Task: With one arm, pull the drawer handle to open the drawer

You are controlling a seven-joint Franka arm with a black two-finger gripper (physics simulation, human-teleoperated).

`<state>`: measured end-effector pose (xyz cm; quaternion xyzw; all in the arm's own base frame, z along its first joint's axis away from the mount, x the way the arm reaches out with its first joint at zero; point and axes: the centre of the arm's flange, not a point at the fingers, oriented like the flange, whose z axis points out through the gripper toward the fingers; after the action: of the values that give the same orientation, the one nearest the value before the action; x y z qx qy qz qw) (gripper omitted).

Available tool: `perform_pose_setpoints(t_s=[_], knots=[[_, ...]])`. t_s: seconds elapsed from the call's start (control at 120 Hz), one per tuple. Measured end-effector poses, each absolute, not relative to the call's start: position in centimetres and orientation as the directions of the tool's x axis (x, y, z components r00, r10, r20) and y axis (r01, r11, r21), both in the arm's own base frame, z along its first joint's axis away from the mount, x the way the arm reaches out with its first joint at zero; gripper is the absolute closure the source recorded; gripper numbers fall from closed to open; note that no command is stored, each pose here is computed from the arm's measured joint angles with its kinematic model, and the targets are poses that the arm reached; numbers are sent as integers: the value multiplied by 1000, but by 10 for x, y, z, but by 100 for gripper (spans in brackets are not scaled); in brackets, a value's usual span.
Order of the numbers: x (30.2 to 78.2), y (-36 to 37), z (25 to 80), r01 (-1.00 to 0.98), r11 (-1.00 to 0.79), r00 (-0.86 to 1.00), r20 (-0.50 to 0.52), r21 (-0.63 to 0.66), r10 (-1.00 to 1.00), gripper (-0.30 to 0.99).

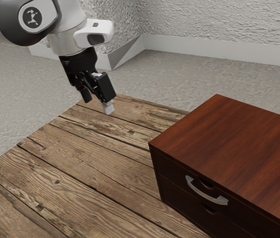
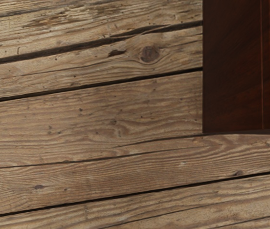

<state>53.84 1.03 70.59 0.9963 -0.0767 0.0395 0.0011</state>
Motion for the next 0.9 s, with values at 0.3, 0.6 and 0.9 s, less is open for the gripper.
perform_pose_setpoints(t_s=[0.3, 0.6, 0.9], knots=[[538, 19, 706, -158, -987, 984, 78, -6, -158, 0], [489, 30, 819, -138, -990, 963, 233, -22, -139, 0], [502, 76, 803, 1, -1000, 982, 190, -16, -2, 0]])
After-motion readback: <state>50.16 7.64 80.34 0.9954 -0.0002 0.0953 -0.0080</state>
